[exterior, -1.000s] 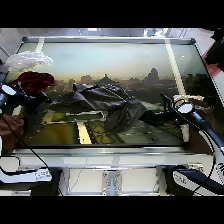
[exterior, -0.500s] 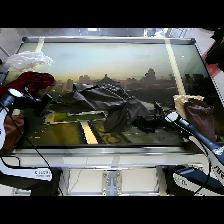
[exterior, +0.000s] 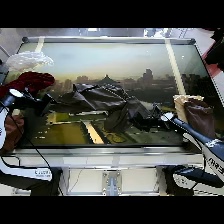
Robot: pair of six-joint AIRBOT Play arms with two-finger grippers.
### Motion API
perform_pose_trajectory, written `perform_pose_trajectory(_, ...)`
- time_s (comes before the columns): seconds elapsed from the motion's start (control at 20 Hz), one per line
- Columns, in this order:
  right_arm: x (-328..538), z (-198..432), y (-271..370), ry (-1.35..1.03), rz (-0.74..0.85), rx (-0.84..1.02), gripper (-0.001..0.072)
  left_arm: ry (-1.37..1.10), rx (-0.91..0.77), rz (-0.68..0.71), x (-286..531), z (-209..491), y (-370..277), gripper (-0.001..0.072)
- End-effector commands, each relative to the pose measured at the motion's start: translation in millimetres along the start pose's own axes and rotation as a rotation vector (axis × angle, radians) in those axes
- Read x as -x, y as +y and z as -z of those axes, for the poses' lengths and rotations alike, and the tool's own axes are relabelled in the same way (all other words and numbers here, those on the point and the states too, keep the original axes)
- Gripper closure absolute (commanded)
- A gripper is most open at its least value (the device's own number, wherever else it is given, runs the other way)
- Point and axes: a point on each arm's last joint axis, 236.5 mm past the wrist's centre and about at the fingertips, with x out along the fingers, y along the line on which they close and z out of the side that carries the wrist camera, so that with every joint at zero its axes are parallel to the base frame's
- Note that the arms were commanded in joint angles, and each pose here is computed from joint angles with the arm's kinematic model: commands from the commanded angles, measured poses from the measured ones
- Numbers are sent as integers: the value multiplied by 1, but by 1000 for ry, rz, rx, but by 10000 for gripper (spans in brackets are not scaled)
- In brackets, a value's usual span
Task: Fold the shirts.
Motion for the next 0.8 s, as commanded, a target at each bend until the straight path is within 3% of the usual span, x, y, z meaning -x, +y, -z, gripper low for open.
perform_pose_trajectory(0.0,-4,-7,0,-26,-11,-48,391,-9,6,-1,1,-3,2,12)
perform_pose_trajectory(0.05,-5,-6,-2,-22,-6,-54,587,-8,19,-1,2,-4,6,12)
perform_pose_trajectory(0.1,-6,-7,-3,-24,-4,-54,686,-4,33,-2,5,-5,10,12)
perform_pose_trajectory(0.4,-2,-19,15,-51,-33,-25,692,-73,95,17,13,-29,25,12)
perform_pose_trajectory(0.6,1,-27,29,-68,-55,14,692,-92,178,179,2,-41,-7,12)
perform_pose_trajectory(0.75,4,-34,38,-83,-70,30,692,-49,183,221,-17,-34,-17,12)
